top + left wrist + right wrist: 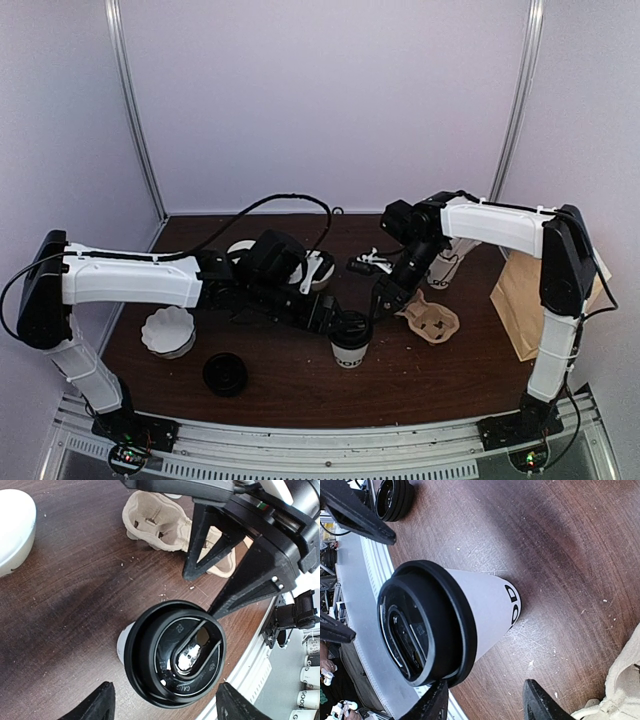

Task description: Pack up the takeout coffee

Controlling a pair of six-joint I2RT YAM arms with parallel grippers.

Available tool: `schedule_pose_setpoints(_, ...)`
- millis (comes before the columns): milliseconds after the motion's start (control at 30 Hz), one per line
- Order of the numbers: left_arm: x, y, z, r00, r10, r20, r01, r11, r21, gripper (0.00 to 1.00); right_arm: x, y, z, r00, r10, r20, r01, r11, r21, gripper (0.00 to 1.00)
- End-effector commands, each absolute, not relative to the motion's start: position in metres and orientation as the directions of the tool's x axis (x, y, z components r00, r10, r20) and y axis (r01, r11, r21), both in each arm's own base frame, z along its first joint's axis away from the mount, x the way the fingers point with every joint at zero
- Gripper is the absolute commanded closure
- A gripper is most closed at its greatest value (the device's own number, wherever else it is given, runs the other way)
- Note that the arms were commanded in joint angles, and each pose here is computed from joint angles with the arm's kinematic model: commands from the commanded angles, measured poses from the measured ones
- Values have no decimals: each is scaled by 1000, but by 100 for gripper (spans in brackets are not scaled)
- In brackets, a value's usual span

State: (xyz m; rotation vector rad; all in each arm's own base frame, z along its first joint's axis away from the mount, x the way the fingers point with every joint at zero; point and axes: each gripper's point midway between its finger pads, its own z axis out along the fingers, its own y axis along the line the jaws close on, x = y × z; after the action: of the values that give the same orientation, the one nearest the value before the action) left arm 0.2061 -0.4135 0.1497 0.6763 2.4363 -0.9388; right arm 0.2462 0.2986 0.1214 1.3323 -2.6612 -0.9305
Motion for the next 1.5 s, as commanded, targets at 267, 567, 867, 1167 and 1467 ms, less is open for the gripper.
schedule_pose_setpoints(267, 201, -384, 155, -779, 278, -563, 569, 689, -448, 30, 229, 281, 129, -653, -721, -229, -681, 428, 593, 45)
schedule_pose_setpoints(567, 193, -389, 141, -875, 159, -458, 438, 662, -608, 47, 231, 292, 130, -671, -704, -232, -646, 402, 649, 45)
schedule_pose_setpoints(867, 202, -399, 138, -876, 148, -459, 438, 642, -629, 51, 234, 296, 128, -677, -701, -223, -633, 402, 662, 52)
schedule_pose_setpoints(1167, 213, -400, 128, -880, 146, -452, 428, 655, -623, 53, 237, 300, 124, -684, -696, -218, -622, 401, 673, 53)
schedule_pose_setpoints(1467, 215, -400, 113, -894, 150, -423, 408, 665, -626, 54, 237, 300, 114, -690, -697, -194, -605, 409, 683, 53)
